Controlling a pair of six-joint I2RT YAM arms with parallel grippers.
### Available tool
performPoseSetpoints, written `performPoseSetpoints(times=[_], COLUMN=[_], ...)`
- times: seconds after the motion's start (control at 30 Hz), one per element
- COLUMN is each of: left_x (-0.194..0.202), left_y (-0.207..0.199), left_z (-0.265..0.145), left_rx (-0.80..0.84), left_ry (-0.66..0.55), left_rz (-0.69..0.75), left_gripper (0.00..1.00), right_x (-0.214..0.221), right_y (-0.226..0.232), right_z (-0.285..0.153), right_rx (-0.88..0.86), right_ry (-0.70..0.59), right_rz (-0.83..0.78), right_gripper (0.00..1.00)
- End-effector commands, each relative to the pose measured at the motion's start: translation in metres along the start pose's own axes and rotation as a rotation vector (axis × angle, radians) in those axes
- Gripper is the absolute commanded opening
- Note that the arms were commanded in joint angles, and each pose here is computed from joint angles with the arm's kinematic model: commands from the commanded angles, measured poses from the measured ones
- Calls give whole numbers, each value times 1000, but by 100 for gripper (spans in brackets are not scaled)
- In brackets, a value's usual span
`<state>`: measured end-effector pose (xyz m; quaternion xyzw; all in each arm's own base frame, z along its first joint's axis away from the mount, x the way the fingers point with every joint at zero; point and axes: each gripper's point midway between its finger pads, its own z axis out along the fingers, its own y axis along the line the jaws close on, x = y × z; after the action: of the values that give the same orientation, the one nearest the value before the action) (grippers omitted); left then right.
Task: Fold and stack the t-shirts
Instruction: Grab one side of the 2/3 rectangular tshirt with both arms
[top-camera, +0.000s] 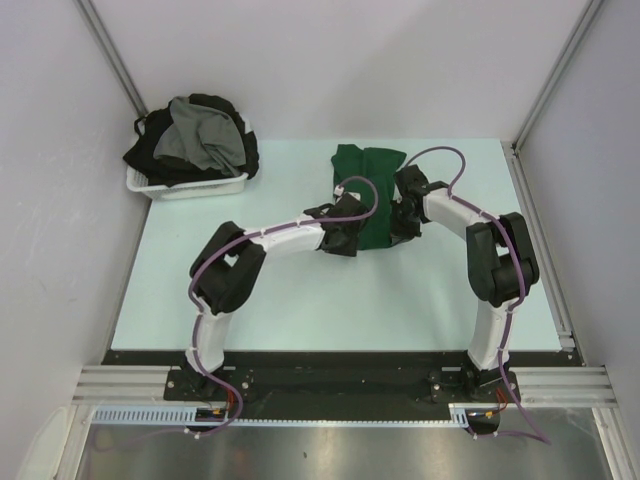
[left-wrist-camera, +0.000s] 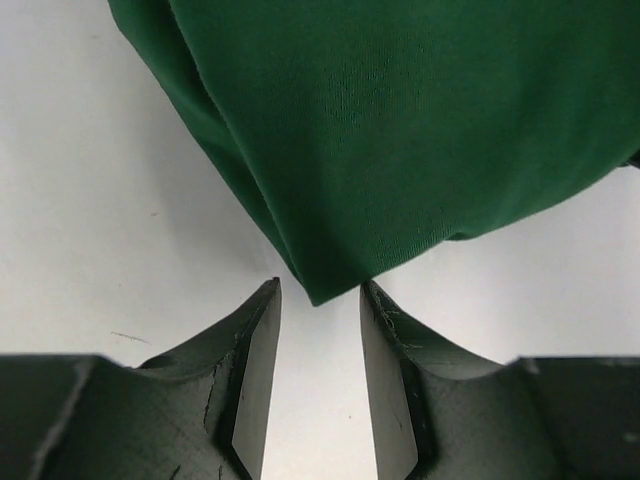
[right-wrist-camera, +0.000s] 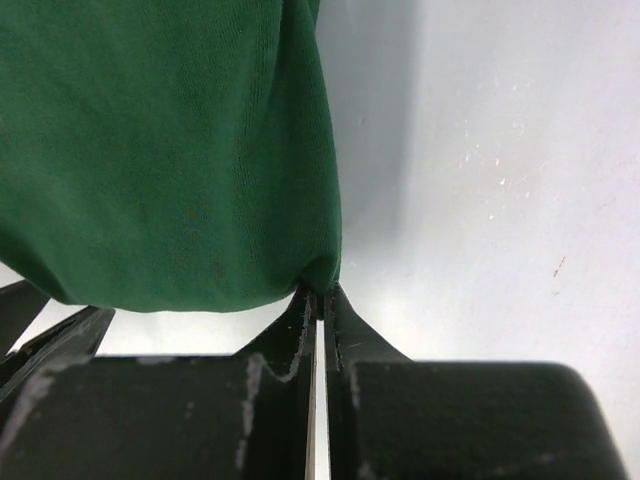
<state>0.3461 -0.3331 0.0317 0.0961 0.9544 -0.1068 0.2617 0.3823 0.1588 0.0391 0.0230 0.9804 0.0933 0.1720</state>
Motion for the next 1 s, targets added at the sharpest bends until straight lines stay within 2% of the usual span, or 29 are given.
performPoseSetpoints(times=[0.0,0.5,0.97], left_x=[-11,-17,-15], left_y=[-6,-1,-2], left_z=[3,11,15], left_rx=[-10,-42,-39], left_ry=[-27,-41,-27], left_rz=[-19,-12,-7], left_gripper=[43,41,22], right_x=[-4,-2,-1], right_y=[2,1,1], right_z=[-14,-13,-14], right_rx=[-15,-15,-13], right_ry=[-20,-10,-14], right_rz=[-7,-8,-11], right_gripper=[0,0,0])
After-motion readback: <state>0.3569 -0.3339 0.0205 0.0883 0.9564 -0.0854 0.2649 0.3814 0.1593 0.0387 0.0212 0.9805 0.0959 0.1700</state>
